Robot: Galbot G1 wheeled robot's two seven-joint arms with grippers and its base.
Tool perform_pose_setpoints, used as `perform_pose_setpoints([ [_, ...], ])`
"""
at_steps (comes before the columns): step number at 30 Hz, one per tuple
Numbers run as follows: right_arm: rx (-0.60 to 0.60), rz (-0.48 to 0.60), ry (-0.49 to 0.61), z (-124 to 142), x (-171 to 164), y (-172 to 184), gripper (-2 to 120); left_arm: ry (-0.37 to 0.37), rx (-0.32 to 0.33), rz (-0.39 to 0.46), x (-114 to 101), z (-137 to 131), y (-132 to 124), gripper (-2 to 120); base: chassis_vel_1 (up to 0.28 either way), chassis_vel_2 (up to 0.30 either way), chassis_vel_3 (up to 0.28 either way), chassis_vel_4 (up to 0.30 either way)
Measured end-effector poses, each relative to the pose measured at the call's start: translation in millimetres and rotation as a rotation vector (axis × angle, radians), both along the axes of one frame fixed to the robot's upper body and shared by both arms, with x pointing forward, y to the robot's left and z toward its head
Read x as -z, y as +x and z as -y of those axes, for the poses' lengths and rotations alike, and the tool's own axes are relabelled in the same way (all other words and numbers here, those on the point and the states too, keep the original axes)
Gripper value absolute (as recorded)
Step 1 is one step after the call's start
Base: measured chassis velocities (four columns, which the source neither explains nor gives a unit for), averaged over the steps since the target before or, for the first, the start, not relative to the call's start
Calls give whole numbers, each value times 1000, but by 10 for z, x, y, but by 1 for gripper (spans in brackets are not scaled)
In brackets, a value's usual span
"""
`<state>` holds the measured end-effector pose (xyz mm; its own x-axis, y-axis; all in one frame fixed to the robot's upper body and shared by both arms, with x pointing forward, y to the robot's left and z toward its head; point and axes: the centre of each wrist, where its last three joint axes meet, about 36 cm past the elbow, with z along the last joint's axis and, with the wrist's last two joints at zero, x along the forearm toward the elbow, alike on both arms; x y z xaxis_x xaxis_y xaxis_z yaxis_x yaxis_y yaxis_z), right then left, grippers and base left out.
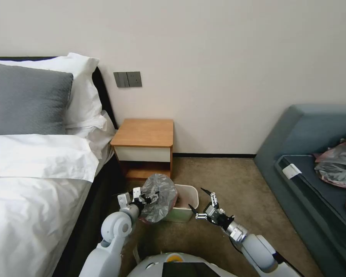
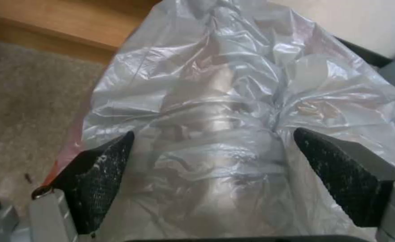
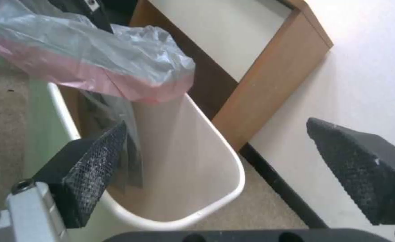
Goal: Pick up the garbage bag from the table and place it over the trash can.
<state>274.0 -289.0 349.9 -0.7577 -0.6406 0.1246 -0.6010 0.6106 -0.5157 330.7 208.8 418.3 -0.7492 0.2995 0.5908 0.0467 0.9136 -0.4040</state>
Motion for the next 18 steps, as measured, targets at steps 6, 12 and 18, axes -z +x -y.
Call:
perform_pose_setpoints([
  [6, 0, 3, 3, -2, 9, -20, 100, 8, 29, 22, 3, 18, 46, 91, 0, 0, 0, 0],
  [12, 2, 4, 3, 1, 11, -21, 100, 21, 25, 19, 23, 21, 59, 69, 0, 0, 0, 0],
  [18, 2, 3, 0, 9, 17, -17, 100, 40, 17, 4, 68, 17, 38, 49, 0, 0, 0, 0],
])
